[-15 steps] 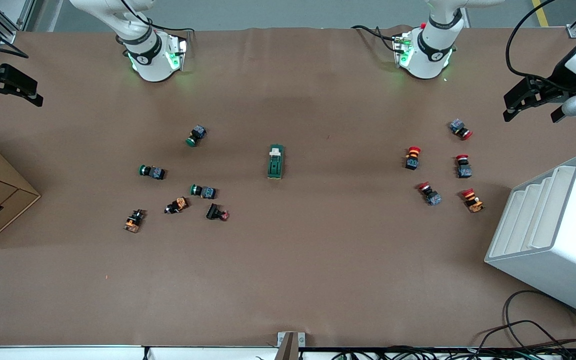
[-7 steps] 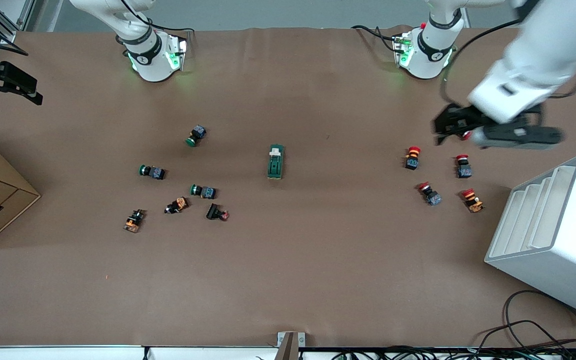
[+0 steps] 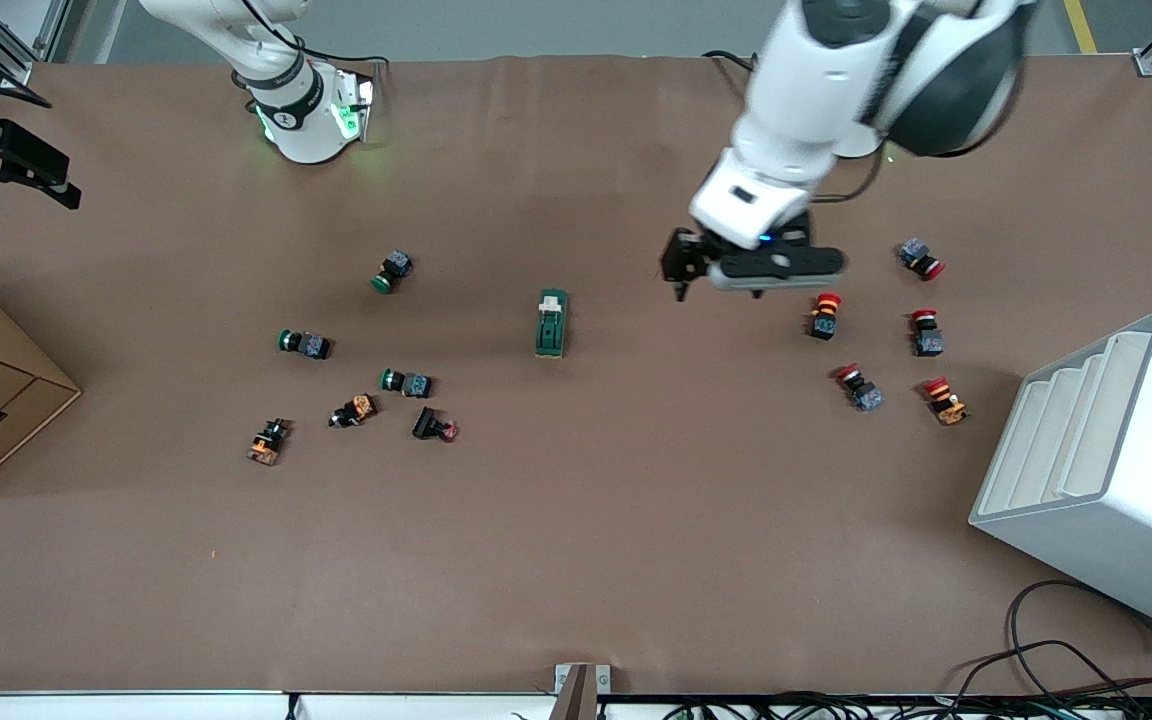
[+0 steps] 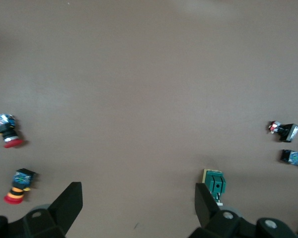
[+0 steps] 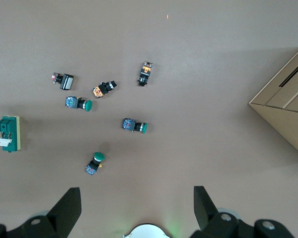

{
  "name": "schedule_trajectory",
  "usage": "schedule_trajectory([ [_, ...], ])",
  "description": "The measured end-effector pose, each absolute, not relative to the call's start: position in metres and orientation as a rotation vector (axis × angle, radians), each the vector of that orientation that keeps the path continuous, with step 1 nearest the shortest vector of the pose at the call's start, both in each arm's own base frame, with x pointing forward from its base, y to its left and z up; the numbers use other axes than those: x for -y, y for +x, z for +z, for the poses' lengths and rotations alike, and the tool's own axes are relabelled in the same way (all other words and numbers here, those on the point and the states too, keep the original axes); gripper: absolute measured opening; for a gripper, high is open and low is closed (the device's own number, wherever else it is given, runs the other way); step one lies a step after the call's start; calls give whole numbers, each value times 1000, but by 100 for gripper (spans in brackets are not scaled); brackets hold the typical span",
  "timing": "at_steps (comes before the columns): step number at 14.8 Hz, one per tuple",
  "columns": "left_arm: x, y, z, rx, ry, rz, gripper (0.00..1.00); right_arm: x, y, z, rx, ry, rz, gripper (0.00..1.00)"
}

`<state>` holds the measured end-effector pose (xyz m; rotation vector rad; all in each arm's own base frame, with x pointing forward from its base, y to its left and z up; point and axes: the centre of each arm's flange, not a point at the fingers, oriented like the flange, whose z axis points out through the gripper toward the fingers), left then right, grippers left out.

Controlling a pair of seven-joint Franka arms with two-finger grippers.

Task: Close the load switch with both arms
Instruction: 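Position the left gripper above the green switch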

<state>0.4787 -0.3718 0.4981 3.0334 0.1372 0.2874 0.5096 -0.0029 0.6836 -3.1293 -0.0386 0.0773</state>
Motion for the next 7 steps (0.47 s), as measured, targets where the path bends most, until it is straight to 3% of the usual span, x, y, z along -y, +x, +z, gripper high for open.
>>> schedule_trajectory([
  [7, 486, 383, 397, -204, 3140, 444, 100, 5, 517, 677, 32, -3129, 74, 100],
])
